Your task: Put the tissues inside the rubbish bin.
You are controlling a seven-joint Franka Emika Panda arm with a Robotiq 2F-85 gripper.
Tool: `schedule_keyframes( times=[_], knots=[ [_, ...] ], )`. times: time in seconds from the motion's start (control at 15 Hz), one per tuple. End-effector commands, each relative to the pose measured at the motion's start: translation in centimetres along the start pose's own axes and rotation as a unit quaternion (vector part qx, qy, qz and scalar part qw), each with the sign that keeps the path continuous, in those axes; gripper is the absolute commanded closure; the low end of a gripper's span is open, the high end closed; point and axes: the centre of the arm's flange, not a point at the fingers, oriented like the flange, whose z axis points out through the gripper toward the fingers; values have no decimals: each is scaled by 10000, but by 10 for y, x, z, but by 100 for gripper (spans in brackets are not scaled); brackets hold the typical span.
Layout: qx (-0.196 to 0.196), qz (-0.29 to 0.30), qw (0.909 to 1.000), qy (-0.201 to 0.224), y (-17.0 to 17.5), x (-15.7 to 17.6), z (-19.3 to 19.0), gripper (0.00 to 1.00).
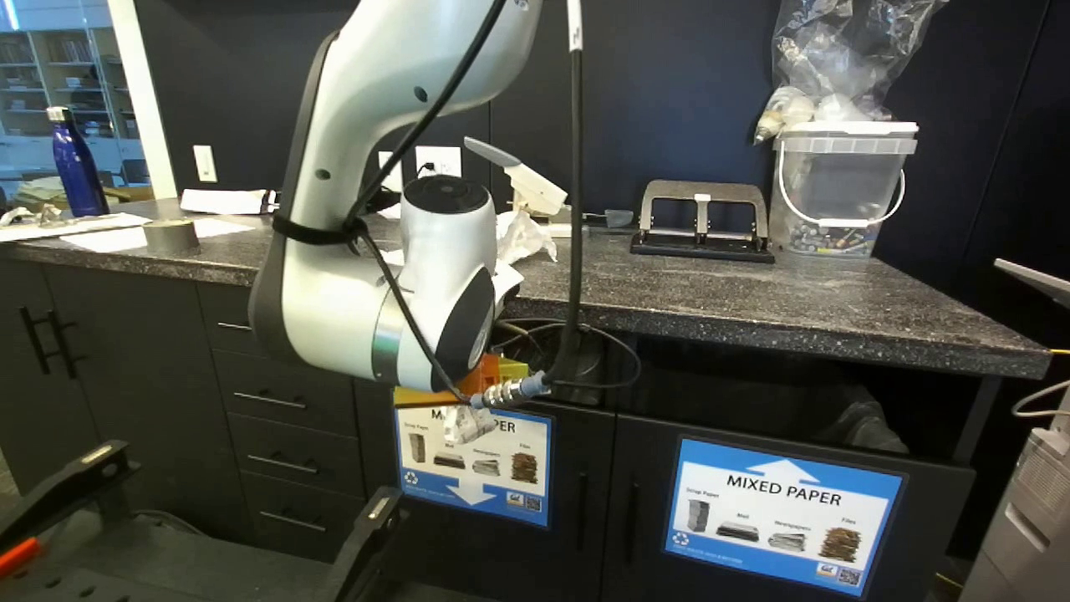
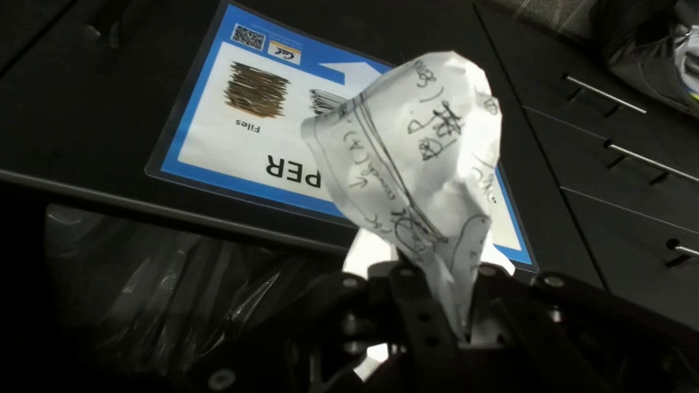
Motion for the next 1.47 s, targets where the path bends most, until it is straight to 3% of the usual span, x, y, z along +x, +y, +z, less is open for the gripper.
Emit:
schedule_keyframes(
  times=[0.0, 0.33, 0.67, 1.4],
  knots=[
    [-81, 128, 9992, 383, -7, -21, 19, 86],
    [-187, 276, 9928, 1151, -9, -42, 25, 86],
    [-448, 292, 9809, 1870, -7, -37, 37, 86],
    [-693, 396, 9644, 2520, 13, 5, 82, 86]
  ],
)
